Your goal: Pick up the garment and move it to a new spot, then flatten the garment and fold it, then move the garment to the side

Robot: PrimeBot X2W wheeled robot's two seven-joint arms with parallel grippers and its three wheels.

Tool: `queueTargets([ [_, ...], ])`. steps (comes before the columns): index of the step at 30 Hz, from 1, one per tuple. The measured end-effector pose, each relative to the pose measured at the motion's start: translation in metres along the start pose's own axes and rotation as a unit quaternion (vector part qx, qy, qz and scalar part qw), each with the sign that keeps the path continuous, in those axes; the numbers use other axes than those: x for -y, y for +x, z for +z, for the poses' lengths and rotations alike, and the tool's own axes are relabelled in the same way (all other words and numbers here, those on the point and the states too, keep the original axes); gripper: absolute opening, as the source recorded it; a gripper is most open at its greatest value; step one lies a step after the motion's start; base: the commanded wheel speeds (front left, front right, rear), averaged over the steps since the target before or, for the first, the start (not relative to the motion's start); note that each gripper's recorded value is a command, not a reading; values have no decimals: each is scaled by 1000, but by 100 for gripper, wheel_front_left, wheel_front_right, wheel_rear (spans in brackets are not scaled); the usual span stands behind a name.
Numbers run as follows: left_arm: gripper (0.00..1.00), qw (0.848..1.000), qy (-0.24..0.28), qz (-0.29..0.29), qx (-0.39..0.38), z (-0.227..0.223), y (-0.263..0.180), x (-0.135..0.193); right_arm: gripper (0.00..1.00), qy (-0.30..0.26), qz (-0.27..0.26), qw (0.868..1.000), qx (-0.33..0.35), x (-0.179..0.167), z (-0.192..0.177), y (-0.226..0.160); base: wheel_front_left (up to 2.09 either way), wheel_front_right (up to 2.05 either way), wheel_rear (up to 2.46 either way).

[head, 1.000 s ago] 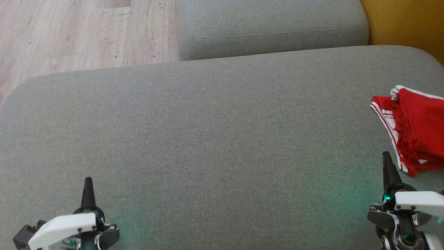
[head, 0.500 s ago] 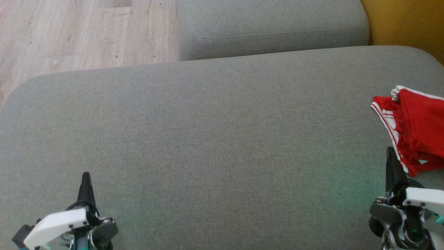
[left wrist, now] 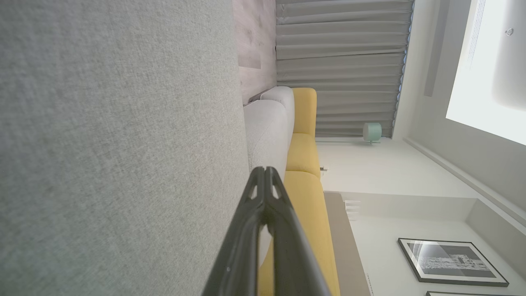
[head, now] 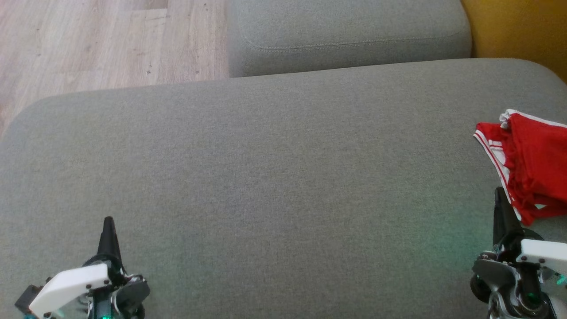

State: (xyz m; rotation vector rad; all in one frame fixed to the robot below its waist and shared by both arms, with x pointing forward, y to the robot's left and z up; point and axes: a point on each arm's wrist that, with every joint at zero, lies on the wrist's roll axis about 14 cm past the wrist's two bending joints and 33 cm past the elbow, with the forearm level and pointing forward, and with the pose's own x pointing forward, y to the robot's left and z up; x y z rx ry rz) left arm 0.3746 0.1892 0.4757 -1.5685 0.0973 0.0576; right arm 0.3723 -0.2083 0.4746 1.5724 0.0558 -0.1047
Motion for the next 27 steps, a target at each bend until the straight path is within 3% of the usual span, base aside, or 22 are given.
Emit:
queueTargets([
  [27, 0, 1000, 0, 0, 0, 0, 0, 0, 0, 0, 0, 1000, 0, 0, 0, 0, 0, 0, 0],
])
